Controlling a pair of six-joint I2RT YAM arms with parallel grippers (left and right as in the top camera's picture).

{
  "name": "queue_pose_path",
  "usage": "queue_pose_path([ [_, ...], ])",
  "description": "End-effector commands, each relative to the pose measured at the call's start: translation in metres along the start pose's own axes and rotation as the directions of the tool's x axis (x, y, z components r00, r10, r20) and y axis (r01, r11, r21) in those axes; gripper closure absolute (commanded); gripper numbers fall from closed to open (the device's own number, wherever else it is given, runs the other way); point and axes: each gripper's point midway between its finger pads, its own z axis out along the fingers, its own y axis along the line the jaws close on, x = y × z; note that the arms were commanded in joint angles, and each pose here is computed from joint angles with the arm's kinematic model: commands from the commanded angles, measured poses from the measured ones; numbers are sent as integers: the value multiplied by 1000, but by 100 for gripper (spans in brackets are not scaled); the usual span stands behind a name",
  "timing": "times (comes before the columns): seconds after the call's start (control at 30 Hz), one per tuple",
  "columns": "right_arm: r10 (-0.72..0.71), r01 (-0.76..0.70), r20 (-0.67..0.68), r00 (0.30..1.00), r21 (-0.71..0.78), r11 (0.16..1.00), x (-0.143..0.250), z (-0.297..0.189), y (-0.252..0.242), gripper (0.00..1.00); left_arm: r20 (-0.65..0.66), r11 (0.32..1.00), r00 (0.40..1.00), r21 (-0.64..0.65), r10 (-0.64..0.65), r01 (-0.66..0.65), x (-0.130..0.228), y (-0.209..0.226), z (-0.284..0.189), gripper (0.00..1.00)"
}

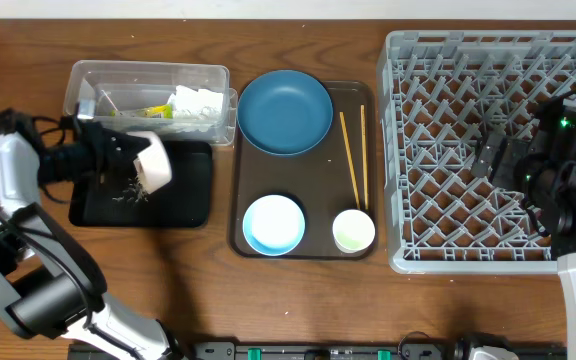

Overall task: Sort waste into correct bins and load items into the dishwasher rack
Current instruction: 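Tip the pink bowl over the black tray to dump rice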

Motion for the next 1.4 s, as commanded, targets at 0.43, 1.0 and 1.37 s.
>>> queue_pose_path([
  [0.43,19,-19,17,1000,0,1000,-6,-6,-2,1,62,908,975,383,-212,172,-19,-10,-30,94],
  [1.0,19,-19,15,1000,1,1000,-5,-6,-2,1,31,885,956,388,-292,257,-18,-9,-32,94],
  [1.37,19,-19,15,1000,1,1000,-5,-6,-2,1,-20,841,916,389,-401,377,-15,-11,-32,94],
])
